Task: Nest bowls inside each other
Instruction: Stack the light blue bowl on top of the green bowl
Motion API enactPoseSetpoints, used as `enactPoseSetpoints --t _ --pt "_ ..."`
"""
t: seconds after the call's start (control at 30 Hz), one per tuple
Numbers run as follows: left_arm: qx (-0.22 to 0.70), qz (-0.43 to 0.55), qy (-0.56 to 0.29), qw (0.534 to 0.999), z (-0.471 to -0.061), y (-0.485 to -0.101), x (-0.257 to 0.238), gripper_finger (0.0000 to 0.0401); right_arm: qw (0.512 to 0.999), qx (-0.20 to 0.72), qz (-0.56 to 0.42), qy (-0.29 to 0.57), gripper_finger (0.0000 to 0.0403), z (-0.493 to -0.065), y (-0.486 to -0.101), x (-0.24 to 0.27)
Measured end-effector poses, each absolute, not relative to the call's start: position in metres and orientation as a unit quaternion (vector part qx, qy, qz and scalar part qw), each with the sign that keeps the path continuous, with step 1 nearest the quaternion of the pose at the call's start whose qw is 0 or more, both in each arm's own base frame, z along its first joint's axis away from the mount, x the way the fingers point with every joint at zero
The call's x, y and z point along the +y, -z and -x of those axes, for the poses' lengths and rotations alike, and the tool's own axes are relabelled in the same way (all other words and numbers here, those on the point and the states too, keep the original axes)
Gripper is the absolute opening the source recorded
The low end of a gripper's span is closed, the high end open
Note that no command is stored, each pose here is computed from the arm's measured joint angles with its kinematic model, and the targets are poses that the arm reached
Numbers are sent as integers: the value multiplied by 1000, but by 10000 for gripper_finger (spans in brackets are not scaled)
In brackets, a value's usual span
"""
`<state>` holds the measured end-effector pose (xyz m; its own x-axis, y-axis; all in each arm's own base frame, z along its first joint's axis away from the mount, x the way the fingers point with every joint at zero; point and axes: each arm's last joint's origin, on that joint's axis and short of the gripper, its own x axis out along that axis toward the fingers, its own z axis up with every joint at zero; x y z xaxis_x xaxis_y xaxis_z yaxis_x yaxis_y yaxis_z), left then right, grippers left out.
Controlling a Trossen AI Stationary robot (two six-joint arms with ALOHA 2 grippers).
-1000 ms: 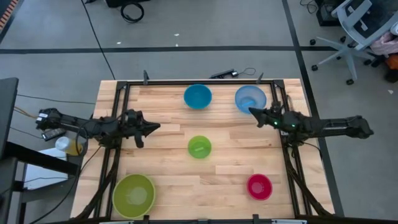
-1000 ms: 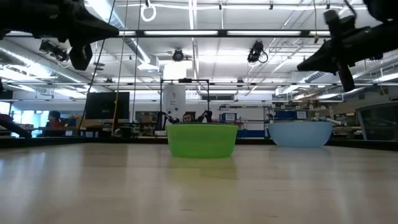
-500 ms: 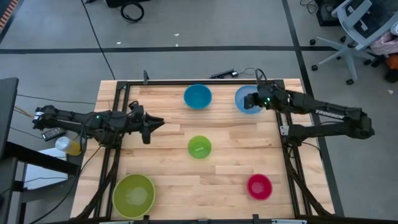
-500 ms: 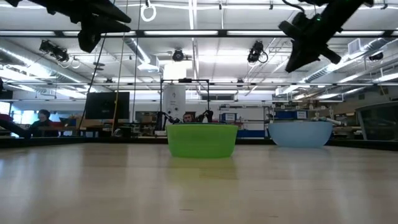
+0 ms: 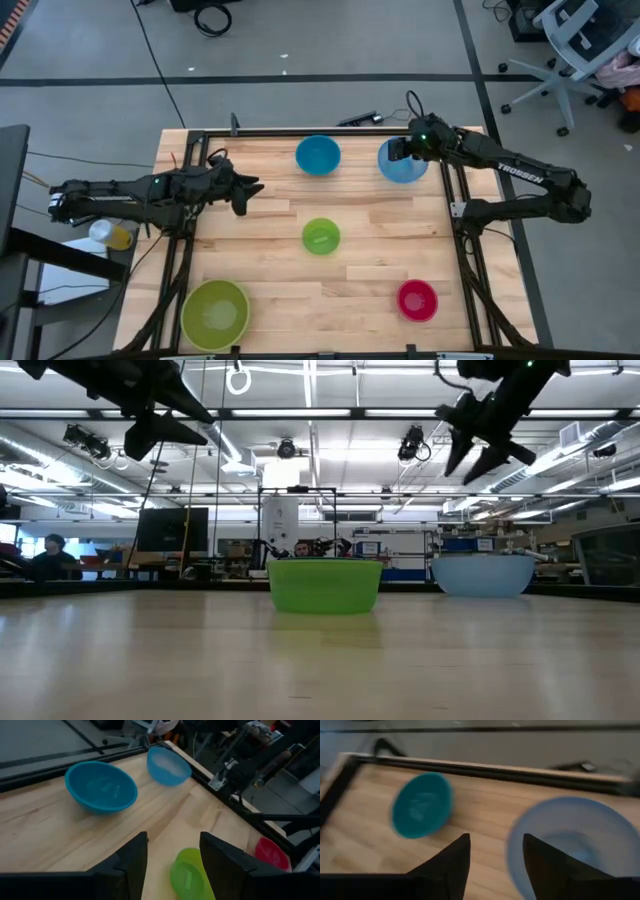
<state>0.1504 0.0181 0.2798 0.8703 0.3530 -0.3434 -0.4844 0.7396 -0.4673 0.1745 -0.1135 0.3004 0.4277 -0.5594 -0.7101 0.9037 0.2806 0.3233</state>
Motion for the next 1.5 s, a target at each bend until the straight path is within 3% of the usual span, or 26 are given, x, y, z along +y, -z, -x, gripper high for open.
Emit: enactPoseSetpoints --t 0.37,0.8,1.3,1.5 --pt "141 289 -198 926 -174 -273 43 188 644 347 -398 553 195 -157 -284 -148" --pt "186 199 -237 933 -195 -322 77 188 555 396 -425 595 195 -146 -258 -178" --pt "265 227 -260 900 -212 -294 89 188 481 469 -398 625 194 -151 -210 -212" --pt "289 232 -263 891 -212 -288 88 188 451 508 -390 622 174 -153 -186 -221"
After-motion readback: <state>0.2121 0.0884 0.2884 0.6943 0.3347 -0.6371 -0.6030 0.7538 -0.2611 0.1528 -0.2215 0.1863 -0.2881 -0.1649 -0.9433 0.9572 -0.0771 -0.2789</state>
